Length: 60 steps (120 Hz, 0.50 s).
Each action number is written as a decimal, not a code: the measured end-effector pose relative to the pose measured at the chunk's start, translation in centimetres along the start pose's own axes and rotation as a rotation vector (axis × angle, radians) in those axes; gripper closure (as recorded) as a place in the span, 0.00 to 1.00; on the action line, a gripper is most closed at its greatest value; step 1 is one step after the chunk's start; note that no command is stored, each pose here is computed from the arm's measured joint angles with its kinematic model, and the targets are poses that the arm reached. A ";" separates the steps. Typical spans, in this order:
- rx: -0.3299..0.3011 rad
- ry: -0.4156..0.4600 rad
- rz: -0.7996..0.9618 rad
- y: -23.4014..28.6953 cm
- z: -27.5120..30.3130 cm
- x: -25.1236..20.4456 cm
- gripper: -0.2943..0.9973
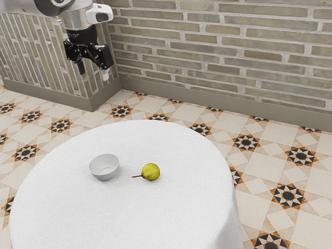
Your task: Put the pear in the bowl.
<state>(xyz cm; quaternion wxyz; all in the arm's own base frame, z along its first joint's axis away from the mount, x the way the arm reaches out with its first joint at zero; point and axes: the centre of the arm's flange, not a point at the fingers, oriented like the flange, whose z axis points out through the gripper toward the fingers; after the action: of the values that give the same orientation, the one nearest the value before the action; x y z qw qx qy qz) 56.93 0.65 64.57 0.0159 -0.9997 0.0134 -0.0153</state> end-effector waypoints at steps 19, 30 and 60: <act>0.002 0.002 0.006 0.3 0.1 0.3 0.23; 0.003 0.004 0.031 1.8 0.9 1.2 0.23; 0.009 -0.110 0.110 6.9 12.5 6.6 0.23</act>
<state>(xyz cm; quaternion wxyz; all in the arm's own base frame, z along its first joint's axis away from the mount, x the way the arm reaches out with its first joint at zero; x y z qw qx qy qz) 63.70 -5.99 52.10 0.0221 -0.9967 0.0674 0.0403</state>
